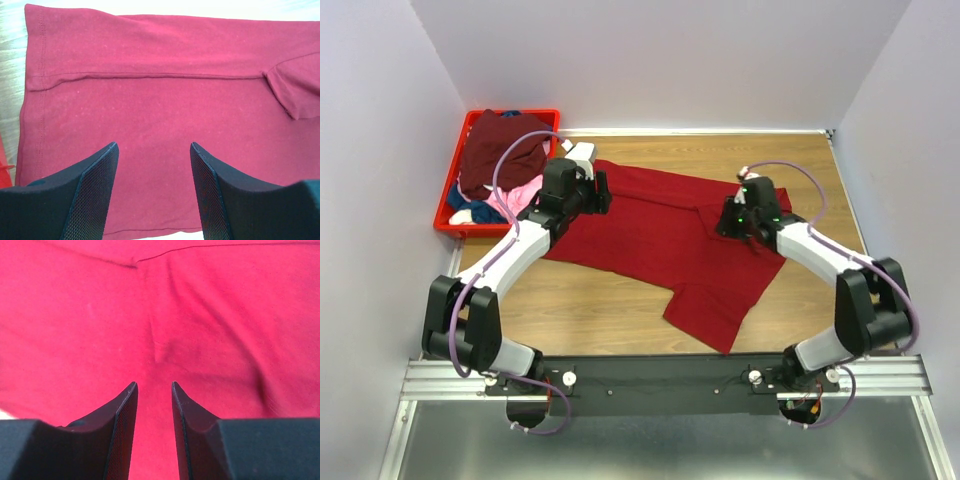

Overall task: Fold and stack the t-shirts
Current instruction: Fold the tshirt

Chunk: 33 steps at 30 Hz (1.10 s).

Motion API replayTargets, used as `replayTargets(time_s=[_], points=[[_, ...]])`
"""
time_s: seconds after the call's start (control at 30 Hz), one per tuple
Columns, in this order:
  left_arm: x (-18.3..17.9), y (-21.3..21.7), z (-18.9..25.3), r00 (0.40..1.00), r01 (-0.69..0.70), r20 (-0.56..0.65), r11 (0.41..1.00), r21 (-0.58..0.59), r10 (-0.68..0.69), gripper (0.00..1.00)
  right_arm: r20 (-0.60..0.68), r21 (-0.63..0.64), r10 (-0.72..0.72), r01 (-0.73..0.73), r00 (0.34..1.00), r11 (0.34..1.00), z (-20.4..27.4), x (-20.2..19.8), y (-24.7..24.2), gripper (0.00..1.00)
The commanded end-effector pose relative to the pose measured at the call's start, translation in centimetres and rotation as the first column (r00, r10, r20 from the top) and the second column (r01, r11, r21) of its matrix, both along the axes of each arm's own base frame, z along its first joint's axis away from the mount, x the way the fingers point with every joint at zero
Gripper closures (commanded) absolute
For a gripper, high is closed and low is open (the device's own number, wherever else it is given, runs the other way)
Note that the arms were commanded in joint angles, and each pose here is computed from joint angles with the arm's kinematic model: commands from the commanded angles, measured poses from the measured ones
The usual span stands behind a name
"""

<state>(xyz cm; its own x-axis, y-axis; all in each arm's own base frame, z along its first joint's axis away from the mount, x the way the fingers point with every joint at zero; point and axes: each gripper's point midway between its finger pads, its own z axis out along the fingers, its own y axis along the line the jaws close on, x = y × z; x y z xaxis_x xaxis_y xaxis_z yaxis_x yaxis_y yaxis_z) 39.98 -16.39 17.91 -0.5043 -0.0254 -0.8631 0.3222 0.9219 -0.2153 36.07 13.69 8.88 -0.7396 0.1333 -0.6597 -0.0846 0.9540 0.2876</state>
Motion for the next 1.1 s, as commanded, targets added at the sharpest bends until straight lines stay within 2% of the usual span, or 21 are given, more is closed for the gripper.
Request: replayTargets(time_s=[0.0, 0.2, 0.4, 0.47, 0.53, 0.6, 0.67, 0.7, 0.73, 0.93, 1.07], points=[[0.1, 0.3, 0.2, 1.000, -0.012, -0.003, 1.000, 0.020, 0.012, 0.33, -0.042, -0.215, 0.053, -0.061, 0.998, 0.975, -3.1, 0.3, 0.2, 0.59], [0.1, 0.3, 0.3, 1.000, -0.012, -0.002, 1.000, 0.020, 0.012, 0.33, -0.040, -0.336, 0.068, -0.077, 0.997, 0.939, -4.3, 2.2, 1.3, 0.59], [0.1, 0.3, 0.2, 1.000, -0.012, -0.006, 1.000, 0.021, 0.012, 0.33, -0.065, -0.377, 0.081, -0.100, 0.995, 0.921, -5.7, 2.9, 1.8, 0.59], [0.0, 0.3, 0.1, 1.000, 0.029, 0.009, 0.998, 0.064, -0.030, 0.33, -0.077, -0.390, 0.073, -0.097, 0.994, 0.916, -6.3, 2.9, 1.7, 0.60], [0.1, 0.3, 0.1, 1.000, 0.029, 0.008, 0.998, 0.064, -0.030, 0.33, -0.084, -0.399, 0.068, -0.096, 0.994, 0.912, -6.6, 2.7, 1.4, 0.65], [0.1, 0.3, 0.1, 0.999, 0.031, 0.010, 0.997, 0.064, -0.032, 0.33, -0.085, -0.401, 0.070, -0.098, 0.994, 0.911, -6.7, 2.7, 1.4, 0.75], [0.1, 0.3, 0.1, 1.000, 0.030, 0.008, 0.997, 0.065, -0.030, 0.32, -0.083, -0.405, 0.073, -0.101, 0.994, 0.909, -6.5, 2.6, 1.5, 0.86], [0.1, 0.3, 0.1, 0.999, 0.031, 0.008, 0.998, 0.063, -0.031, 0.32, -0.075, -0.403, 0.076, -0.100, 0.994, 0.910, -6.0, 2.6, 1.5, 0.98], [0.1, 0.3, 0.0, 1.000, 0.031, 0.005, 0.997, 0.064, -0.031, 0.33, -0.068, -0.401, 0.079, -0.099, 0.995, 0.911, -5.7, 2.6, 1.6, 0.99], [0.1, 0.2, -0.2, 0.999, 0.033, 0.001, 0.997, 0.066, -0.033, 0.32, -0.066, -0.333, 0.095, -0.112, 0.993, 0.936, -3.5, 2.4, 3.2, 0.99], [0.1, 0.1, -0.4, 0.999, 0.038, -0.007, 0.997, 0.066, -0.037, 0.32, -0.146, -0.298, 0.096, -0.137, 0.985, 0.945, -4.9, 1.3, 3.9, 0.95]])
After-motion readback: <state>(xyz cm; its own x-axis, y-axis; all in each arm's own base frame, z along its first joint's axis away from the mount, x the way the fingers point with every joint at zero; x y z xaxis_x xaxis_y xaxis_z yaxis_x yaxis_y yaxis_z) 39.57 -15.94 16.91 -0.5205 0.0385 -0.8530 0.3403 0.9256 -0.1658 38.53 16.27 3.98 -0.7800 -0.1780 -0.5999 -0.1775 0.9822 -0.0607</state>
